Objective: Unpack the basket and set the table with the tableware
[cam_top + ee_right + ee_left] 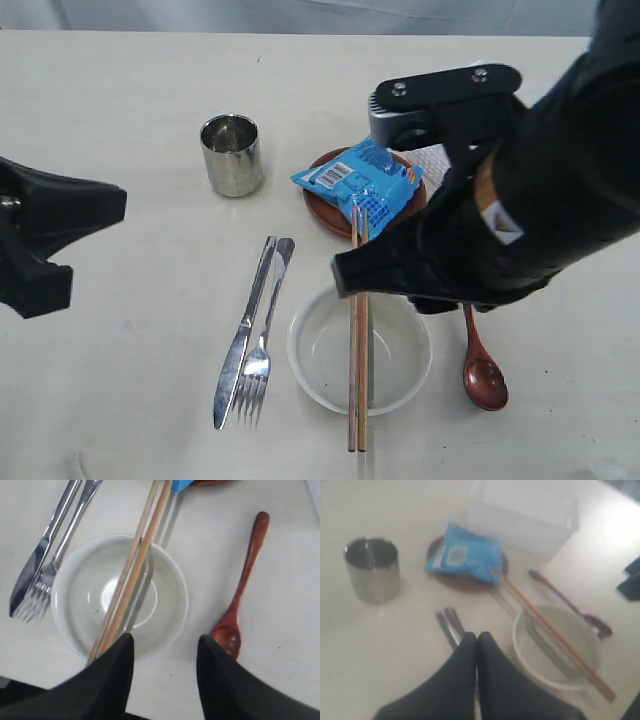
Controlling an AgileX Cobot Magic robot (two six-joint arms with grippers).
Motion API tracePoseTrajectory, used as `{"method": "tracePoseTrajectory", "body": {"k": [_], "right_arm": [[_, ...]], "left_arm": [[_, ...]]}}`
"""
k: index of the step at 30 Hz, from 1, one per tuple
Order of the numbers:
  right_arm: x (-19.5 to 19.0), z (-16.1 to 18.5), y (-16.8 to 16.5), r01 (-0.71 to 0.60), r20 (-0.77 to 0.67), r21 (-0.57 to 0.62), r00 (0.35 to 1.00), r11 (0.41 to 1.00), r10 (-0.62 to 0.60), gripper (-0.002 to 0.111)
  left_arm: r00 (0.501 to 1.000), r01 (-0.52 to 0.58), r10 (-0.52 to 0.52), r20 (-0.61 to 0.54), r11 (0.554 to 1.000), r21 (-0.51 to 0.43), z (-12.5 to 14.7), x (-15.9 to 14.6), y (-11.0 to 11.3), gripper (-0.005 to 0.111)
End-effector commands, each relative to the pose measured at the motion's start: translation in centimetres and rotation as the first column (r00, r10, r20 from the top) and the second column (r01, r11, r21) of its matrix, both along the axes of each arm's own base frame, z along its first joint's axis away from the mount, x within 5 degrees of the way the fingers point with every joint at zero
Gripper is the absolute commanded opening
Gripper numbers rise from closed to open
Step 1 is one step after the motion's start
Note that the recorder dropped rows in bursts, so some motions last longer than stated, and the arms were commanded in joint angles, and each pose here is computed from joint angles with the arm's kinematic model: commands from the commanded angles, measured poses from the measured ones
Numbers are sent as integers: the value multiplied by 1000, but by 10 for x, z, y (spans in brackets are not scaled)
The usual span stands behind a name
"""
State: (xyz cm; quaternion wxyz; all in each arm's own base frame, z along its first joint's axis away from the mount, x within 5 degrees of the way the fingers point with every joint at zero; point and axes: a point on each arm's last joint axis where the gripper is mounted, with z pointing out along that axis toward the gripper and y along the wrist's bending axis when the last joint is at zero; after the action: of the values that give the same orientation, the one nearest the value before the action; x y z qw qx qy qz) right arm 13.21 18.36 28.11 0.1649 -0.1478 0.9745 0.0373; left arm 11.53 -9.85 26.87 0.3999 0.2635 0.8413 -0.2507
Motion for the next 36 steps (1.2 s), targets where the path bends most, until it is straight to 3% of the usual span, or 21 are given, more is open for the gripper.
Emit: {"method": "tracePoseTrajectory", "body": {"k": [1,4,6,11,14,16,17,19,20,26,36], "right_arm": [[-12,25,-23,-119,54,-20,991,993,120,40],[-18,38,-38,-162,114,-18,980,987,163,40],[-21,44,-49,-167,151,-38,974,985,171,40],[-32,39,-84,-165,242,-104,952,981,186,40],[-41,21,-106,-161,258,-138,947,977,193,40],[-49,8,-118,-166,259,-138,946,976,197,40],[-53,0,-124,-170,263,-133,944,977,200,40],[-57,-3,-131,-170,275,-119,941,978,197,40],[-58,-2,-133,-170,284,-113,938,979,196,40],[-62,3,-142,-161,328,-95,927,982,184,40],[-62,3,-143,-158,326,-100,928,982,182,40]], "left_arm": [[986,37,6,-165,967,252,-7,21,-5,0],[955,1,122,-269,910,416,-22,43,-7,0],[919,16,171,-354,884,468,-35,52,-11,0],[833,-66,300,-465,888,454,-64,60,-35,0],[814,-92,319,-485,896,435,-70,57,-52,1],[802,-93,330,-497,892,443,-75,63,-59,9],[789,-99,346,-507,887,451,-78,70,-66,20],[781,-82,350,-518,879,470,-82,83,-77,37],[779,-78,350,-520,877,474,-84,90,-83,40],[769,-19,345,-539,854,520,-104,121,-111,40],[799,90,264,-540,836,542,-128,107,-140,40]]}}
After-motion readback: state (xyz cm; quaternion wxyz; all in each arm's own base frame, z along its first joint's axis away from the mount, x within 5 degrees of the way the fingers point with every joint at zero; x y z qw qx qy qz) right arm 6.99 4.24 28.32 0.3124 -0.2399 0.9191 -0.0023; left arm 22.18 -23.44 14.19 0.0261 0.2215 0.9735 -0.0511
